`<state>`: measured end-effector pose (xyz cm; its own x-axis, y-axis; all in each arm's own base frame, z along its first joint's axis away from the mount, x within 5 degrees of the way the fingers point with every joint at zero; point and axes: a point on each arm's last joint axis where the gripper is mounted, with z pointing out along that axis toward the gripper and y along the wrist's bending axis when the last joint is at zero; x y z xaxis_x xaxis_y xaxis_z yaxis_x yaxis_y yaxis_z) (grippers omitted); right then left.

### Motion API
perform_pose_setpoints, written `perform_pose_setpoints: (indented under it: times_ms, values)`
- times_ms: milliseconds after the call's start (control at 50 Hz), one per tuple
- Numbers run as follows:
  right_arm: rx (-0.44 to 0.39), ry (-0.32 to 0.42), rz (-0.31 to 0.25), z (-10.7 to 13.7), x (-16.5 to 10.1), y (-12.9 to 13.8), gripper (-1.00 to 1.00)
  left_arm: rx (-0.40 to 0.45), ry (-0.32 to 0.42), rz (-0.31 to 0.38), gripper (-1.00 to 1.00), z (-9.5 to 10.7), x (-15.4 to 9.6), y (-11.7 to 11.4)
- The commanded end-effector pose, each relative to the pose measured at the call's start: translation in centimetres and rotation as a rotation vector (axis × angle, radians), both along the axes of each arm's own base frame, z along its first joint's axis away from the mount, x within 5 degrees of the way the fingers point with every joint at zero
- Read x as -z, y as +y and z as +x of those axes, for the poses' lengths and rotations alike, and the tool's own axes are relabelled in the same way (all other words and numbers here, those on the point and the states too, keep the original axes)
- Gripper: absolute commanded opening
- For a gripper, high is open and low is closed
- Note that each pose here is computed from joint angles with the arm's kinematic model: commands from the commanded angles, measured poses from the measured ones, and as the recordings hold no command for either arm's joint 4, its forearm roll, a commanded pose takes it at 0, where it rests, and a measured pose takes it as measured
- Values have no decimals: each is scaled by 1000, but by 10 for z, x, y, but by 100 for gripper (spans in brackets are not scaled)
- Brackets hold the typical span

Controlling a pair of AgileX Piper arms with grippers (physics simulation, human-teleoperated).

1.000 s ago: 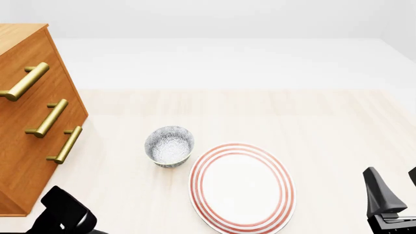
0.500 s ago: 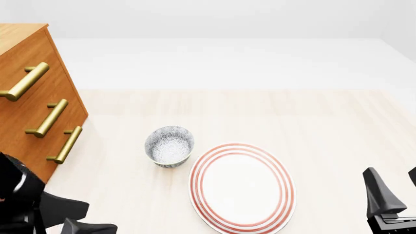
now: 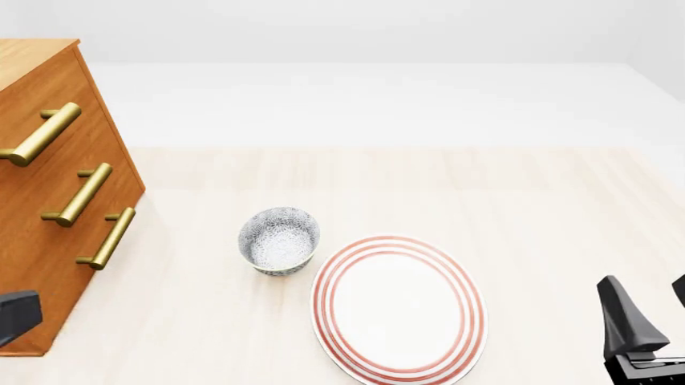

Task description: Stack the bowl in the middle on the bowl at the back.

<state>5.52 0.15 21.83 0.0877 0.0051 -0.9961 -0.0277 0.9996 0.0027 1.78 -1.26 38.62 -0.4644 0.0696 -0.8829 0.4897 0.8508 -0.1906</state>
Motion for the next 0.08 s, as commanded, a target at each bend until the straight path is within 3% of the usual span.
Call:
perform_pose_setpoints:
  times_ms: [20, 60, 80]
  values:
    - [-1, -1, -1, 0, 0, 0, 100, -111, -264, 19, 100, -41, -17, 24]
    - [-1, -2, -2, 0, -1, 0, 100, -113, -284, 20, 100, -44, -16, 25]
    - [-1, -2, -3, 0, -1, 0, 100, -123, -329, 17, 100, -52, -19, 28]
